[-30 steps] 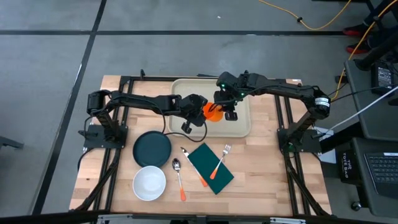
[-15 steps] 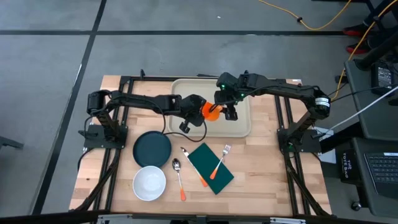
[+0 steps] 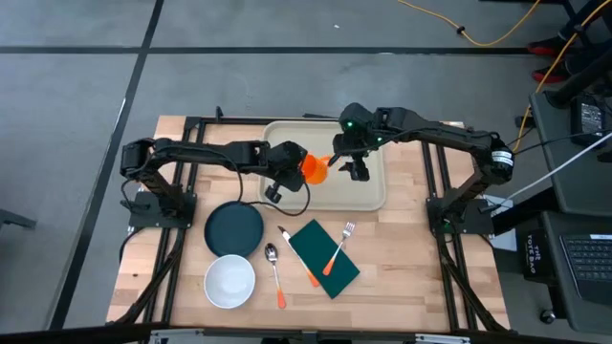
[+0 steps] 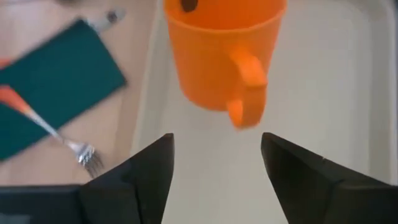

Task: Set up tray
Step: Put the orange cup on the gray tray

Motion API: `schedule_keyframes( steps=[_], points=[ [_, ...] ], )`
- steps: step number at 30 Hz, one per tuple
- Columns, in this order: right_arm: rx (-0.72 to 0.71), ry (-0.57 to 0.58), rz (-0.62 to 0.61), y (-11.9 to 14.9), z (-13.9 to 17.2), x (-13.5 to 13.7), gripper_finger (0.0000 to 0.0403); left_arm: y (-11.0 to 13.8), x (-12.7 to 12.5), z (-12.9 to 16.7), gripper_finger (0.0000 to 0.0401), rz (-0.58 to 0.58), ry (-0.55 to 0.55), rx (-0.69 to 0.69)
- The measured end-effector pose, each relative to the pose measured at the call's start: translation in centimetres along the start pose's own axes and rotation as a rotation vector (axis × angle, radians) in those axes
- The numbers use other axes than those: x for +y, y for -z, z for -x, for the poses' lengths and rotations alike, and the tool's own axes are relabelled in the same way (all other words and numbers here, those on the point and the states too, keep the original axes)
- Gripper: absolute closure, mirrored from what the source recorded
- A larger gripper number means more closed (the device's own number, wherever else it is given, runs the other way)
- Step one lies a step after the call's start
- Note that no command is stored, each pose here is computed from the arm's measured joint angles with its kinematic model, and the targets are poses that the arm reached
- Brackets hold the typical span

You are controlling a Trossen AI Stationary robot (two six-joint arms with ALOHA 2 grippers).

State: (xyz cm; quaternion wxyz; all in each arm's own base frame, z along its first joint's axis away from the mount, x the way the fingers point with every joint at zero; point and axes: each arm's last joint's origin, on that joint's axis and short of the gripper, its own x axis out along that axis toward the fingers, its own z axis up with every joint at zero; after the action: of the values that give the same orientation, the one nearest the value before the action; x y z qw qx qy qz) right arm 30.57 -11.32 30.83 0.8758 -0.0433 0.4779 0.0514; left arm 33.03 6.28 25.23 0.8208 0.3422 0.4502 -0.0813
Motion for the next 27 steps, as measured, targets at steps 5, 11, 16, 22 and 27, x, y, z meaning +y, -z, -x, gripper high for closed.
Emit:
schedule_keyframes(
  steps=[5,11,16,22,27],
  points=[
    [-0.041,0.048,-0.024,2.0,-0.7,-0.8,0.0204,1.1,-0.3,1.3,0.0399,0.044,0.053,0.068],
    [-0.121,0.125,-0.071,4.0,-0.9,-0.5,0.0285,2.1,0.0,2.1,0.0399,0.107,0.069,0.105],
    [-0.163,0.252,-0.124,5.0,0.1,0.4,0.0366,2.9,0.5,2.1,0.0399,0.113,0.054,0.145],
    [-0.384,0.317,-0.099,7.3,-0.9,1.4,0.0388,4.8,1.7,2.2,0.0399,0.115,0.067,0.154],
    [-0.46,0.345,-0.091,9.8,-2.5,2.1,0.0397,6.7,2.7,2.4,0.0399,0.137,0.085,0.193]
  ],
)
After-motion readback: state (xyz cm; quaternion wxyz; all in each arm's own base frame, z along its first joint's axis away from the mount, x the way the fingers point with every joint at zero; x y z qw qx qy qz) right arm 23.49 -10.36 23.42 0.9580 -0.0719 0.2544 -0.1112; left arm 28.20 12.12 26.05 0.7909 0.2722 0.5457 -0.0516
